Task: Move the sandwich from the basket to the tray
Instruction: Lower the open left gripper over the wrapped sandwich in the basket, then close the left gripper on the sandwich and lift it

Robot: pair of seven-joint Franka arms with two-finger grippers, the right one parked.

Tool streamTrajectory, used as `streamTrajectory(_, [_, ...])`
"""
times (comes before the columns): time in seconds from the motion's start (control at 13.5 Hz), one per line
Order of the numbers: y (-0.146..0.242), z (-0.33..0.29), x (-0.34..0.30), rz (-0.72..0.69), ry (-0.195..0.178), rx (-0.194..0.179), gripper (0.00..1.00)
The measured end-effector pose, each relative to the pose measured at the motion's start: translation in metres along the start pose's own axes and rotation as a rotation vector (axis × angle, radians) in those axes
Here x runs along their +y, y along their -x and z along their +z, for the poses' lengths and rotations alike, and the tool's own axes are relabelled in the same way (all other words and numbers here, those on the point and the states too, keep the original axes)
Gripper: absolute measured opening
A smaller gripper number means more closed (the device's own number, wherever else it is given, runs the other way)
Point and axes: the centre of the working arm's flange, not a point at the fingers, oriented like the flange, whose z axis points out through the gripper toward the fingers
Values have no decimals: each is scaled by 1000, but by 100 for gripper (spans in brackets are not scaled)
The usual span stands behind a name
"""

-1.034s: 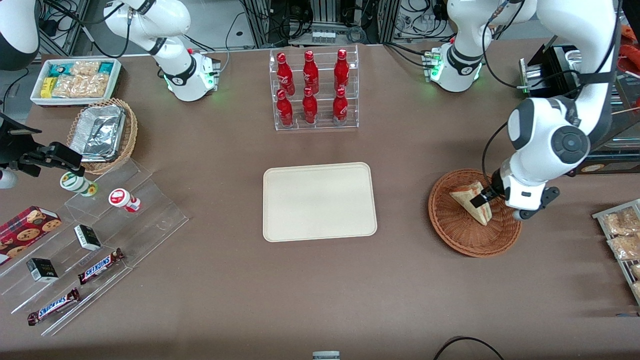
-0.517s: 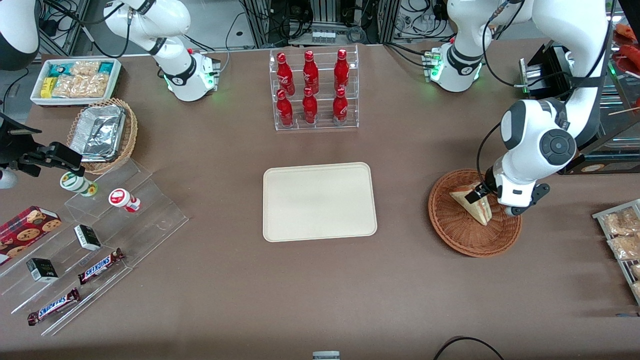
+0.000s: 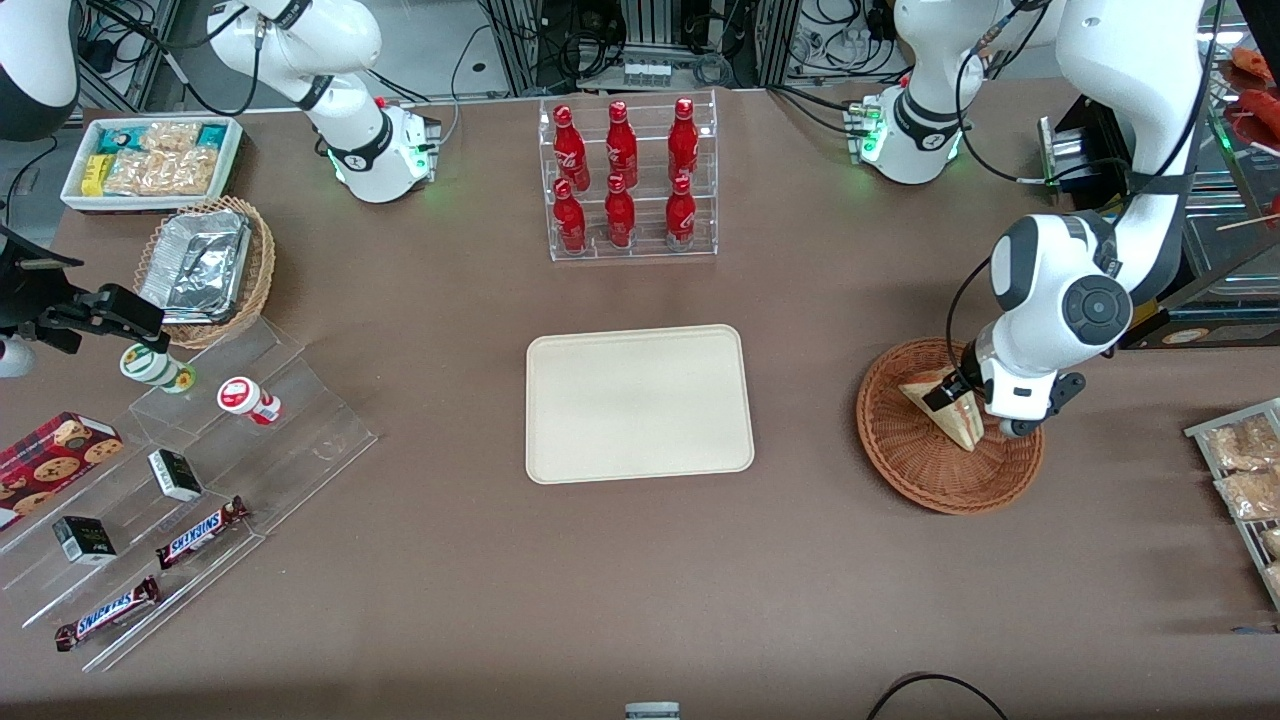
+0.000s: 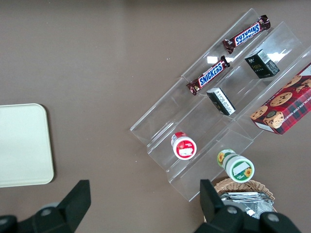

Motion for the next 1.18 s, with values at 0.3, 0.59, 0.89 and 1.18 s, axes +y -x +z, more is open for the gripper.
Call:
streamTrajectory(0.3, [1, 14, -1, -2, -9, -9, 100])
streamTrajectory(0.59, [1, 18, -1, -4, -14, -16, 72])
streamTrajectory(0.89, [2, 19, -2, -5, -22, -24, 32])
streamTrajectory(1.18, [3, -16, -2, 10, -38, -45, 21])
